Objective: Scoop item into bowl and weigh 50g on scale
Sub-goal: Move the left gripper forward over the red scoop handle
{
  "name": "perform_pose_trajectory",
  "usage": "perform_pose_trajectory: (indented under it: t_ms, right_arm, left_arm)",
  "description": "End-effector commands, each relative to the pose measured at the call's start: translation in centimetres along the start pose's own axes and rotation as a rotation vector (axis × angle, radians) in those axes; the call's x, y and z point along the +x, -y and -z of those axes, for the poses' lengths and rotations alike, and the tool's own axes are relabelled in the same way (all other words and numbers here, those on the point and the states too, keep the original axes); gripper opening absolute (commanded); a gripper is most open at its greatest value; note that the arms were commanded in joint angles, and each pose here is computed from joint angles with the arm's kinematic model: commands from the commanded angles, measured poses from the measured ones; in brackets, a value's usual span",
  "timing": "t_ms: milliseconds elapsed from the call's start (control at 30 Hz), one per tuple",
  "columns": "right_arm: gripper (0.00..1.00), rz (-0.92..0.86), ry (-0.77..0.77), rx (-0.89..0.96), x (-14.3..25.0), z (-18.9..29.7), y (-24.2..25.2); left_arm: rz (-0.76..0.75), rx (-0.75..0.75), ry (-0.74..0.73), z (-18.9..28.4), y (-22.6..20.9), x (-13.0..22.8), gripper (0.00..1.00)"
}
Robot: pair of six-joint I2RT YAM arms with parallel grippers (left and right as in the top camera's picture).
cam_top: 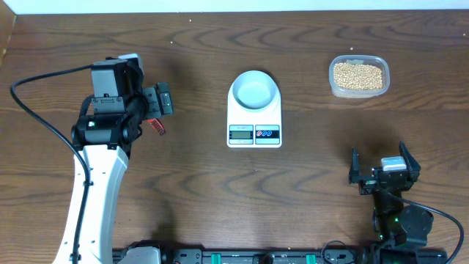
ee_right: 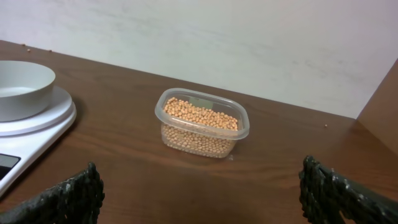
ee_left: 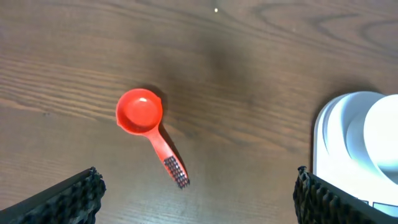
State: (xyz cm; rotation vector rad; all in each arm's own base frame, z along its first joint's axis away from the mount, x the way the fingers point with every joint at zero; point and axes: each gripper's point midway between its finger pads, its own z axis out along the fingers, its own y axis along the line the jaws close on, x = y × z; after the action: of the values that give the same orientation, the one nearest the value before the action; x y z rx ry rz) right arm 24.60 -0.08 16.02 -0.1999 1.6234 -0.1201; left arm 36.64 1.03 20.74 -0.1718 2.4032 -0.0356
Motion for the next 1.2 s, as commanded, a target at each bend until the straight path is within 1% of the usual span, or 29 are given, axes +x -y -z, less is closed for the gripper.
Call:
perform_pose_trajectory:
  t_ms: [0, 133, 233, 300, 467, 700, 733, 767, 800, 1167]
  right_arm:
    - [0.99, -0.015, 0.000, -0.001, 0.1, 0.0, -0.1]
    - [0.99, -0.012, 0.000, 0.002, 0.1, 0.0, -0.1]
    - [0.99, 0.060, -0.023, 0.084, 0.4, 0.1, 1.4]
    - [0.99, 0.070, -0.041, 0.121, 0.8, 0.1, 2.0]
    - [0.99, 0.070, -0.040, 0.120, 0.8, 0.1, 2.0]
    - [0.99, 0.057, -0.040, 0.120, 0.8, 0.1, 2.0]
    - [0.96, 0.057, -0.040, 0.120, 0.8, 0.1, 2.0]
    - [0.86, 0.057, -0.041, 0.120, 0.8, 0.1, 2.0]
    - [0.99, 0.058, -0.040, 0.120, 0.8, 0.1, 2.0]
    - [0.99, 0.051, -0.040, 0.120, 0.8, 0.1, 2.0]
  left_arm:
    - [-0.003, 0.011, 0.039, 0.4, 0.2, -1.3, 0.99]
    - [-0.003, 0.014, 0.079, 0.1, 0.3, -2.4, 0.99]
    - [-0.001, -0.005, 0.105, -0.4, 0.0, -3.2, 0.99]
    - [-0.001, -0.003, 0.119, -0.9, 0.0, -3.6, 0.99]
    - [0.006, -0.001, 0.124, -2.2, 0.1, -4.0, 0.99]
    - [0.014, -0.003, 0.115, -2.6, 0.0, -3.9, 0.99]
    - [0.014, -0.003, 0.115, -2.6, 0.0, -3.9, 0.99]
    - [0.014, -0.004, 0.115, -2.6, 0.0, -3.8, 0.99]
    - [0.014, -0.003, 0.114, -2.6, 0.1, -3.8, 0.99]
    - [0.015, -0.007, 0.116, -2.6, 0.0, -3.9, 0.99]
